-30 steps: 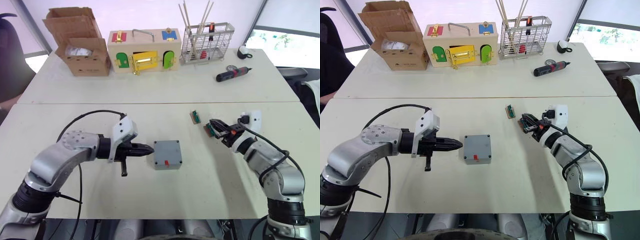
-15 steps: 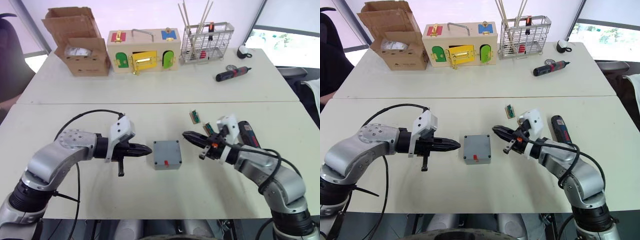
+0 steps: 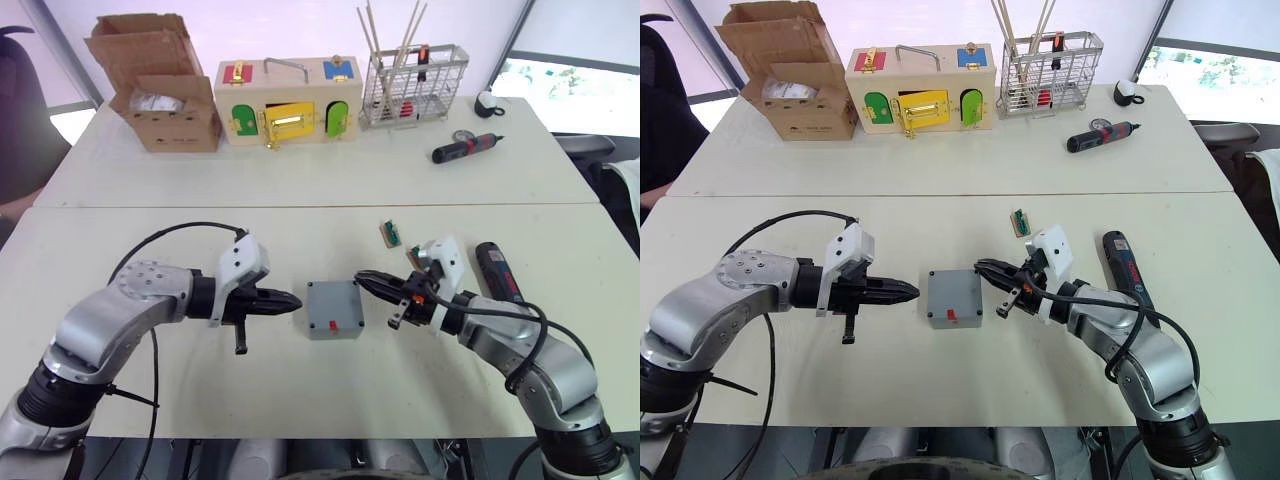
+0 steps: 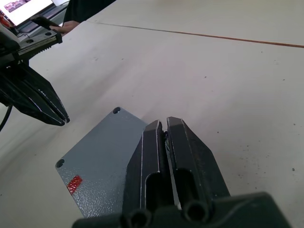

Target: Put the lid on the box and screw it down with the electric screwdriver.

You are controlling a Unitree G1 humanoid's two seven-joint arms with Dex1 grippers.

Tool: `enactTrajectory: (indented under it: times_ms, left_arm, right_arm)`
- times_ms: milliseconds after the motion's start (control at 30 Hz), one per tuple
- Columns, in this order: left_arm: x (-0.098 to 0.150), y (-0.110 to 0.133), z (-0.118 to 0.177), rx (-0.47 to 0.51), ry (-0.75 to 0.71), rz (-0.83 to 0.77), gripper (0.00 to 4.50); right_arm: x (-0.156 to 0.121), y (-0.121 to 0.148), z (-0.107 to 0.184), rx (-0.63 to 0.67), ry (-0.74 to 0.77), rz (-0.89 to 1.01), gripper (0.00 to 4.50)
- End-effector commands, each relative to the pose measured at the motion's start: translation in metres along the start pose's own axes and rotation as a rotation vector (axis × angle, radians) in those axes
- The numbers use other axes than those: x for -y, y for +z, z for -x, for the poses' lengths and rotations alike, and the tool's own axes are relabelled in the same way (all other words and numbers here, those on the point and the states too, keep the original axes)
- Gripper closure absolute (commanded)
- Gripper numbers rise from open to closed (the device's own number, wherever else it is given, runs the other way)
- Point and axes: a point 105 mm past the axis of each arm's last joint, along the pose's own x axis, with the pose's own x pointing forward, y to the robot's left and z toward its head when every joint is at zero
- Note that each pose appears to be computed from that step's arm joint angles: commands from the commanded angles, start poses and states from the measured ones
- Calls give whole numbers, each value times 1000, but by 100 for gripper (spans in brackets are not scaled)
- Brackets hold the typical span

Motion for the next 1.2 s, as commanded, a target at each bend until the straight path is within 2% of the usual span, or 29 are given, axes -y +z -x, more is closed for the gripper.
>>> enactTrajectory:
  times_ms: [33, 600, 1200]
  left_arm:
    - [0, 5, 2, 11, 0, -33, 450]
    - [1, 0, 1, 4, 8, -18, 450]
    - [2, -2, -1, -1, -2, -13, 450]
  right_arm:
    - [-1, 12, -1, 47, 2, 37, 441]
    - [-2, 6, -4, 25, 17, 20, 441]
    - [-7, 16, -4, 59, 31, 34, 441]
